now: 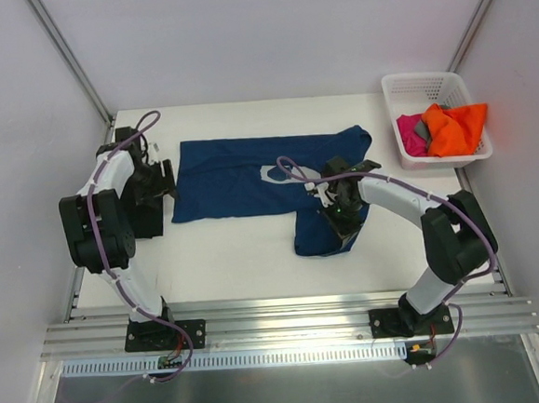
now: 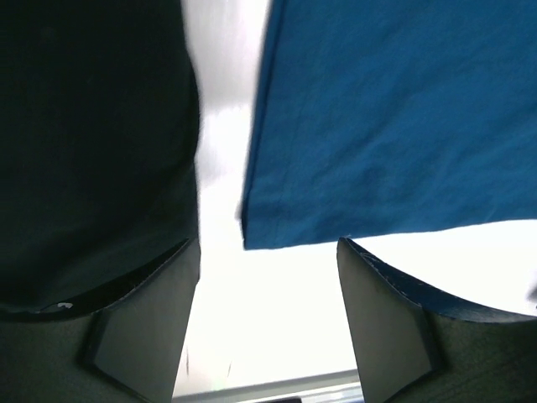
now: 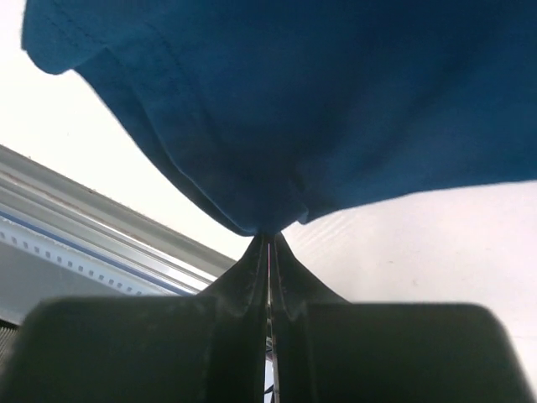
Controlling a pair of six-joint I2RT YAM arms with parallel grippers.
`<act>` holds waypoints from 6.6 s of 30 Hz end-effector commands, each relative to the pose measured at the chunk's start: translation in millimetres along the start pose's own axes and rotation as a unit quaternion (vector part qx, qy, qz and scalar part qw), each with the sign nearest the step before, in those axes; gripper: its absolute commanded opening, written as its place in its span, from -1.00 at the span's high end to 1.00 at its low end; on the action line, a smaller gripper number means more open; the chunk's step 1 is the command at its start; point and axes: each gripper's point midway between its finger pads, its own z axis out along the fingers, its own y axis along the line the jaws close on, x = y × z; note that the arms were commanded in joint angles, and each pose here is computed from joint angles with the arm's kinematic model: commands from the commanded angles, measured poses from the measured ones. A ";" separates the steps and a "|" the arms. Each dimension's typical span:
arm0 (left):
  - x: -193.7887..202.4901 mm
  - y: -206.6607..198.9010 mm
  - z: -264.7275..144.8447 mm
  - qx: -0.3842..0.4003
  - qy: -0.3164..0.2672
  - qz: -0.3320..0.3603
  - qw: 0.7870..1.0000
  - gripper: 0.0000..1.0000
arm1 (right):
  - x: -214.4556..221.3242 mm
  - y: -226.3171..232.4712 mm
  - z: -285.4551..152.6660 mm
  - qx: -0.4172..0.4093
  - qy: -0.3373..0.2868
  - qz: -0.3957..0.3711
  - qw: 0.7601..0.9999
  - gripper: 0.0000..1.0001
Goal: Fold and stack the t-shirts
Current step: Fold the tshirt
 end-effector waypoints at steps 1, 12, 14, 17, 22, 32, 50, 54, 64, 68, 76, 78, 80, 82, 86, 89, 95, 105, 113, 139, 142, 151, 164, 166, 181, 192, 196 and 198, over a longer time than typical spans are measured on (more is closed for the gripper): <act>11.7 15.5 -16.7 -0.002 0.001 -0.014 1.000 -0.34 | -0.2 -9.9 -22.8 0.023 -0.018 -0.005 1.000 0.99; 16.3 -1.5 2.4 0.060 0.045 -0.043 0.996 -0.15 | -20.5 -24.2 -39.6 0.039 -0.067 0.002 0.997 0.99; 17.0 -8.7 3.9 0.078 0.052 -0.049 0.994 -0.02 | -21.7 -25.4 -40.2 0.040 -0.070 0.002 0.997 0.99; 22.0 -12.4 9.8 0.083 0.065 -0.052 0.993 -0.01 | -22.2 -27.2 -39.8 0.041 -0.074 0.005 0.996 0.99; 31.5 -9.7 16.2 0.079 0.081 -0.058 0.992 -0.01 | -28.1 -29.6 -42.8 0.043 -0.083 0.006 0.996 0.99; 46.9 -9.0 16.4 0.076 0.097 -0.079 0.989 0.04 | -48.8 -40.1 -48.5 0.049 -0.099 0.012 0.994 0.99; 48.7 -7.6 21.3 0.074 0.108 -0.088 0.987 0.50 | -54.5 -42.7 -48.3 0.052 -0.103 0.012 0.993 0.99; 47.9 -8.3 20.5 0.075 0.106 -0.090 0.987 0.95 | -56.4 -43.1 -48.8 0.053 -0.107 0.012 0.993 0.99; 17.0 -14.8 2.1 0.083 0.059 -0.078 0.992 1.00 | -67.9 -62.7 -65.7 0.073 -0.135 0.026 0.988 0.99; -3.3 -16.6 -6.7 0.085 0.035 -0.066 0.994 1.00 | -80.4 -79.3 -80.0 0.086 -0.151 0.040 0.984 0.99; -31.9 -18.9 -10.4 0.085 0.008 -0.053 0.995 1.00 | -97.7 -99.6 -95.9 0.104 -0.179 0.054 0.977 0.99; -39.6 -20.6 -11.5 0.087 0.001 -0.048 0.995 1.00 | -101.1 -101.8 -98.2 0.105 -0.184 0.055 0.976 0.99; -43.7 -20.7 -8.5 0.087 0.000 -0.047 0.995 1.00 | -105.3 -104.1 -100.4 0.109 -0.188 0.053 0.975 0.99; -51.0 -21.9 -8.4 0.087 -0.006 -0.041 0.995 1.00 | -108.8 -108.9 -103.3 0.114 -0.193 0.056 0.973 0.99; -60.3 -23.3 -6.6 0.087 -0.013 -0.035 0.996 1.00 | -121.7 -119.3 -113.4 0.123 -0.208 0.060 0.969 0.99; -68.8 -25.4 -7.6 0.087 -0.021 -0.029 0.996 1.00 | -133.3 -128.5 -122.6 0.130 -0.220 0.065 0.965 0.99; -86.7 -30.7 -11.6 0.089 -0.041 -0.016 0.995 1.00 | -154.8 -144.7 -139.7 0.145 -0.246 0.071 0.956 0.99; -112.2 -30.7 -20.2 0.080 -0.074 0.000 0.994 1.00 | -177.4 -172.5 -159.8 0.171 -0.276 0.084 0.942 0.99; -126.3 -28.4 -15.9 0.071 -0.088 0.004 0.994 1.00 | -196.9 -192.4 -166.2 0.185 -0.294 0.088 0.934 0.99; -166.1 -26.6 27.5 0.017 -0.118 0.043 0.992 1.00 | -248.5 -233.6 -147.0 0.215 -0.303 0.075 0.925 0.99; -166.3 -29.3 36.8 0.001 -0.116 0.051 0.992 0.43 | -254.1 -241.0 -133.6 0.219 -0.295 0.075 0.927 0.99; -166.1 -54.1 -3.5 -0.013 -0.153 0.064 0.986 -0.77 | -251.6 -240.3 -138.9 0.260 -0.288 0.080 0.918 -0.28; -115.2 -137.1 13.5 0.134 -0.077 0.087 0.984 -0.66 | -243.2 -112.1 -147.9 -0.016 -0.328 0.106 0.939 -0.33; -113.1 -140.2 22.2 0.135 -0.069 0.092 0.984 -0.66 | -249.0 -96.8 -132.7 -0.070 -0.313 0.120 0.939 -0.31; -81.5 -148.3 44.4 0.126 -0.028 0.115 0.985 -0.64 | -272.2 -69.8 -68.8 -0.200 -0.252 0.168 0.932 -0.29; -66.1 -153.6 57.1 0.127 -0.003 0.110 0.986 -0.64 | -288.4 -115.8 -61.8 -0.100 -0.274 0.147 0.945 -0.28; -65.1 -156.2 53.2 0.130 -0.004 0.110 0.985 -0.64 | -291.0 -135.8 -50.7 -0.054 -0.272 0.143 0.950 -0.30; -64.7 -156.9 49.9 0.129 -0.007 0.111 0.985 -0.64 | -292.9 -141.9 -47.7 -0.040 -0.272 0.141 0.951 -0.30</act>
